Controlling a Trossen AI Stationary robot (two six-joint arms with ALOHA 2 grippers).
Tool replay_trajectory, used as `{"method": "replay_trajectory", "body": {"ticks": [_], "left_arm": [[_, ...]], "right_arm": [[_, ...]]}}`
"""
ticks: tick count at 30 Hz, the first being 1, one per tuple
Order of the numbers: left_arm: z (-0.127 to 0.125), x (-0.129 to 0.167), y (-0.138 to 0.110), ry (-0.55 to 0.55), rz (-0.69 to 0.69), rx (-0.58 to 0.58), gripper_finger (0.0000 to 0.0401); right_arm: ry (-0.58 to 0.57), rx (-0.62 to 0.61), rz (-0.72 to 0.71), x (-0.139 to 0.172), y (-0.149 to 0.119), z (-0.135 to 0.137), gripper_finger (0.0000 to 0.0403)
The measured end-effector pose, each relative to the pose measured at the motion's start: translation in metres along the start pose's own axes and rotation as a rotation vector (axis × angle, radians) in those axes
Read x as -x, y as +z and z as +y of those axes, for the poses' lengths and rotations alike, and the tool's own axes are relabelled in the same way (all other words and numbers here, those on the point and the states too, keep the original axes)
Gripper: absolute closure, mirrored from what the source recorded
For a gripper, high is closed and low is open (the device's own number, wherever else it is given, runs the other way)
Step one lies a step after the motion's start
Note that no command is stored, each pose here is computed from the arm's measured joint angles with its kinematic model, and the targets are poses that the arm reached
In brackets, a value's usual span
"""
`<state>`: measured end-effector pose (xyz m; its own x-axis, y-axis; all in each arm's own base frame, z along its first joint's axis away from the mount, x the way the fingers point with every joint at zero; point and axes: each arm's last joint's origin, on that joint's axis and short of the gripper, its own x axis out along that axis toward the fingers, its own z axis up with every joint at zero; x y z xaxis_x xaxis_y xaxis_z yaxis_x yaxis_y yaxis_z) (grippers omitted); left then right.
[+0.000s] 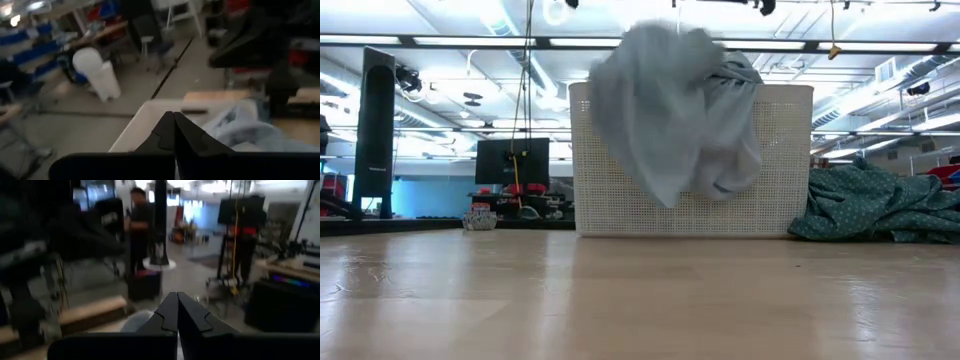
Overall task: Sort clothes
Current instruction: Put the blue long sleeve into the laundry bin
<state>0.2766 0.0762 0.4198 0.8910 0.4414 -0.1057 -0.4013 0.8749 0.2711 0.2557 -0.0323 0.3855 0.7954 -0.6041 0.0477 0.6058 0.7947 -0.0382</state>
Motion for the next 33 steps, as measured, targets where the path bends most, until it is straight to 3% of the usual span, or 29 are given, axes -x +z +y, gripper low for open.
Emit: {"method": "replay_trajectory", "body": {"ticks": [6, 12, 19, 29, 33], "left_arm": [[0.008, 0.001, -0.022, -0.017, 0.234, -0.012, 0.0401], [0.002, 0.006, -0.034, -0.126, 0.353, 0.002, 0.0401], [-0.002, 0.014, -0.036, -0.158, 0.399, 0.002, 0.0401], [0.0, 0.075, -0.025, -0.25, 0.42, 0.066, 0.0401], [-0.011, 0.1, -0.035, -0.289, 0.411, 0.094, 0.0401]], "right_arm": [[-0.068, 0.024, 0.197, 0.006, -0.012, -0.016, 0.0403], [-0.065, -0.007, 0.317, 0.025, -0.016, -0.027, 0.0403], [0.061, -0.055, 0.386, 0.051, -0.012, -0.034, 0.0395], [0.174, -0.077, 0.521, 0.058, -0.023, -0.028, 0.0324], [0.219, -0.072, 0.57, 0.058, -0.029, -0.018, 0.0286]]}}
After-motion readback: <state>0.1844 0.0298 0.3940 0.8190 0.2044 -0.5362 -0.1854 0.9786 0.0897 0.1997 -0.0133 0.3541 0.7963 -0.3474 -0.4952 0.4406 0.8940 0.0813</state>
